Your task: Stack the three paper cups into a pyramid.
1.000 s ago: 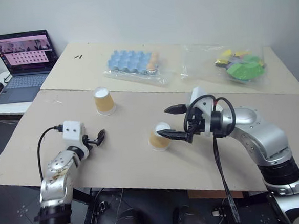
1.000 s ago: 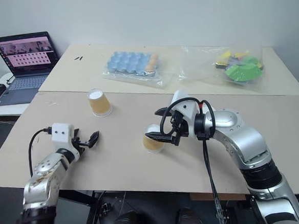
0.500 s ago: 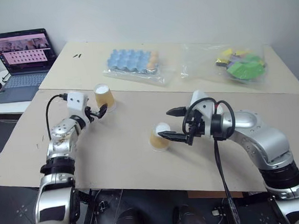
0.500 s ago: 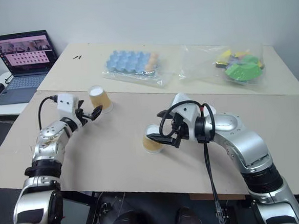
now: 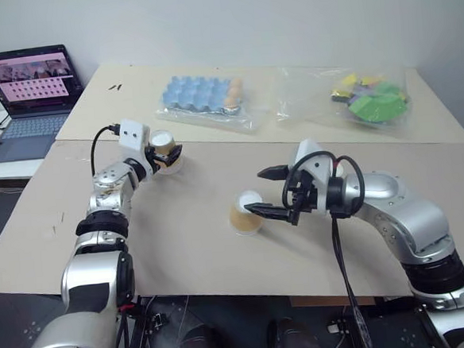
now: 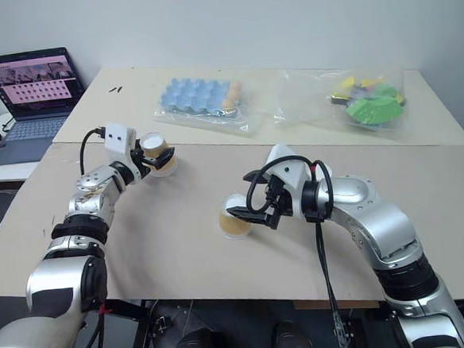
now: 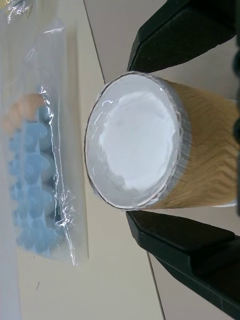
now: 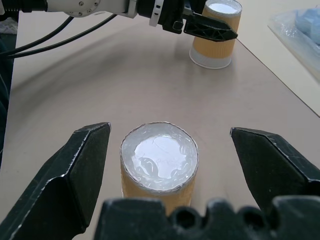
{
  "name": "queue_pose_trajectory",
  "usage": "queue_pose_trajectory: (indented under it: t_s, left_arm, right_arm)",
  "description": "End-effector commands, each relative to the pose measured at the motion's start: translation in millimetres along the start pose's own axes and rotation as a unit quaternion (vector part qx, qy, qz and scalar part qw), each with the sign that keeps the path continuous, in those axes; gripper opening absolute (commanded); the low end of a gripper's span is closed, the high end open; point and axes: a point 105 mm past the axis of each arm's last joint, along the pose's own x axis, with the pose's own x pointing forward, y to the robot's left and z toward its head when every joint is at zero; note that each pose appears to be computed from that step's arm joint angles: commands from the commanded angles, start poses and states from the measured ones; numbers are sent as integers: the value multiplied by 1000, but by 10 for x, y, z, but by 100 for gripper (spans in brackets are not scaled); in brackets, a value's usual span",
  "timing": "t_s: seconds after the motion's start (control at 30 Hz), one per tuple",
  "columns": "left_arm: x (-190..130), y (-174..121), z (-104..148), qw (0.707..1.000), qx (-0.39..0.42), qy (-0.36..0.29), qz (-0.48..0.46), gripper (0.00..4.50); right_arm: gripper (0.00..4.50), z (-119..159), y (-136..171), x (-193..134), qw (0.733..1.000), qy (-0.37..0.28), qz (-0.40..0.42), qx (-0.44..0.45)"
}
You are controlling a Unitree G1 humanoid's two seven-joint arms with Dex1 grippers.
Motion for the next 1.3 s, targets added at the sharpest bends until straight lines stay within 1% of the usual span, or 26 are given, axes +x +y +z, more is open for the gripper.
queue_pose_trajectory:
  t_s: [0.03, 0.07, 0.13, 0.17, 0.2, 0.23, 0.27, 0.3, 0.33, 0.4, 0.47, 0.53, 0.6, 0.67, 0.73, 0.8, 0.87, 0.97, 1.03, 1.3]
  left_arm:
    - [51, -7, 232, 999, 14, -34, -1, 445]
    - [54, -13, 237, 999, 14, -35, -3, 445]
    - [56, -21, 245, 999, 13, -39, -6, 393]
    - [55, -26, 250, 999, 16, -41, -8, 377]
    - [53, -29, 251, 999, 19, -41, -9, 330]
    - [51, -30, 253, 999, 20, -42, -10, 300]
    - [50, -30, 253, 999, 21, -42, -11, 255]
    - [47, -32, 257, 999, 24, -43, -13, 231]
    - [39, -34, 267, 998, 33, -46, -14, 219]
    - [9, -53, 331, 997, 46, -63, -28, 219]
    - [-52, -135, 439, 992, 63, -93, -64, 219]
    - [-154, -279, 484, 983, 86, -110, -118, 219]
    - [-329, -474, 444, 971, 98, -107, -189, 219]
    - [-602, -701, 302, 953, 108, -81, -270, 219]
    - [-839, -865, 163, 938, 111, -49, -326, 219]
    - [-1030, -965, 38, 926, 99, -14, -365, 219]
    - [-1144, -1023, -58, 916, 92, 16, -390, 219]
    - [-1183, -1051, -127, 911, 94, 33, -400, 219]
    - [-1152, -1086, -134, 909, 95, 33, -405, 219]
    - [-874, -1303, -158, 900, 103, 18, -423, 219]
  right_arm:
    - [450, 111, -11, -55, 1000, -20, -9, -13]
    - [450, 108, -12, -55, 1000, -20, -10, -13]
    - [450, 104, -12, -56, 1000, -20, -11, -13]
    - [450, 100, -13, -57, 1000, -19, -11, -12]
    - [450, 95, -14, -58, 1000, -18, -12, -12]
    - [450, 89, -15, -58, 1000, -17, -13, -11]
    - [450, 85, -16, -58, 1000, -17, -13, -11]
    - [450, 82, -14, -57, 1000, -17, -13, -10]
    - [450, 81, -11, -54, 1000, -17, -12, -10]
    - [450, 75, 2, -46, 1000, -16, -10, -9]
    - [450, 69, 6, -43, 1000, -15, -10, -8]
    - [450, 61, 4, -47, 1000, -13, -11, -8]
    - [450, 50, -9, -57, 1000, -9, -14, -9]
    - [450, 42, -22, -76, 1000, -7, -17, -9]
    - [450, 36, -30, -93, 1000, -5, -20, -9]
    - [450, 33, -35, -104, 1000, -5, -22, -9]
    - [450, 30, -35, -112, 1000, -5, -24, -9]
    - [450, 31, -31, -117, 1000, -6, -26, -8]
    - [450, 31, -26, -125, 1000, -6, -27, -8]
    - [450, 46, -24, -166, 999, -6, -36, -8]
